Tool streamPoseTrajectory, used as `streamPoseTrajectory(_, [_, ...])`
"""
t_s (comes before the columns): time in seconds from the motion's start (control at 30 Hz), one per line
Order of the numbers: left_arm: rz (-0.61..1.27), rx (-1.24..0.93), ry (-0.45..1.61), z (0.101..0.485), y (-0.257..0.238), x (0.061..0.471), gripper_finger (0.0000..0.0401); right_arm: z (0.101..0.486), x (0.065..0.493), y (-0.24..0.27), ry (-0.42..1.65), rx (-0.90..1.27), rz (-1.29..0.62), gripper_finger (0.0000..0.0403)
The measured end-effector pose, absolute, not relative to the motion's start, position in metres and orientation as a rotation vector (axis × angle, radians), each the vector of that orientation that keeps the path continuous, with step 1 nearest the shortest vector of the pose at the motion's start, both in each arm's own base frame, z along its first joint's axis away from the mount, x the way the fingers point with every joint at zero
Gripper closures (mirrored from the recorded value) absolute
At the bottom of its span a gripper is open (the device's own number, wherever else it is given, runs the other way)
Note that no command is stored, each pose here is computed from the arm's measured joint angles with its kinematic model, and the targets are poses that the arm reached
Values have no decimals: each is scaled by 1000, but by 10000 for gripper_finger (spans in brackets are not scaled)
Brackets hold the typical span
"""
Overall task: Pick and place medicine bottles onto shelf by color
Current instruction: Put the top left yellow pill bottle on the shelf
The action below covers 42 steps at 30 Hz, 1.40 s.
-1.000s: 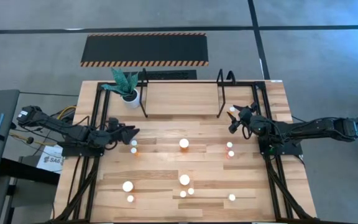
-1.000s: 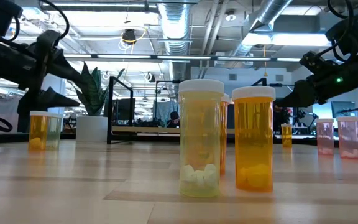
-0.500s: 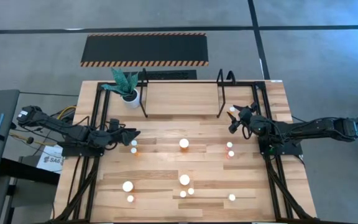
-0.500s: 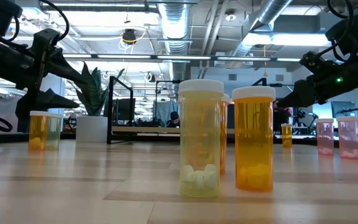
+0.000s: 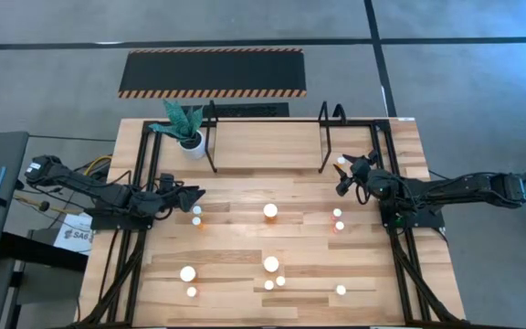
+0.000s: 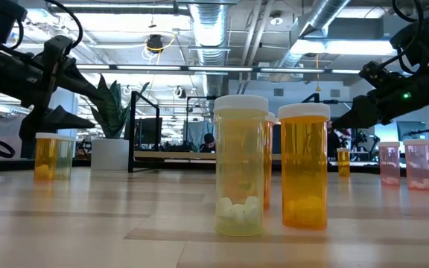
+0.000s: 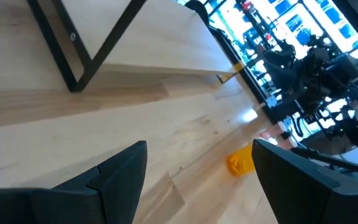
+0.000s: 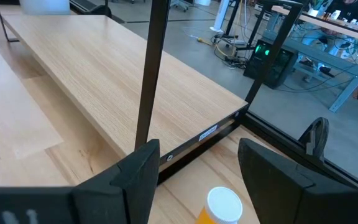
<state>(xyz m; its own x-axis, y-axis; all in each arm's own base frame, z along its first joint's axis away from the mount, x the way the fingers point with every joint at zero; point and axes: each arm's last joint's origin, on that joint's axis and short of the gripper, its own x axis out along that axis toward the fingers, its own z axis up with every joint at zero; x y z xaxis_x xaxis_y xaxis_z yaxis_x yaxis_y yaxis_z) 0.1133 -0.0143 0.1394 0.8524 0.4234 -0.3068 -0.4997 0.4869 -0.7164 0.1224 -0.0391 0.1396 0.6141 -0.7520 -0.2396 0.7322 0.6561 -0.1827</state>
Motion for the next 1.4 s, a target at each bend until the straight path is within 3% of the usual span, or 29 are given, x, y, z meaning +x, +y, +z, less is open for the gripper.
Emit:
streamPoseTrajectory(0.43, [604, -961, 143, 142, -4, 115, 122, 140, 122, -39, 308, -69, -856, 159])
streamPoseTrajectory(0.7, [650, -896, 272, 185, 4, 113, 122, 140, 122, -39, 308, -69, -856, 159])
streamPoseTrajectory(1.07, [654, -1031, 572, 208, 6, 114, 122, 140, 122, -39, 308, -69, -856, 159])
streamPoseTrajectory(1.4, [701, -885, 892, 233, 12, 153, 122, 140, 122, -39, 308, -69, -856, 159])
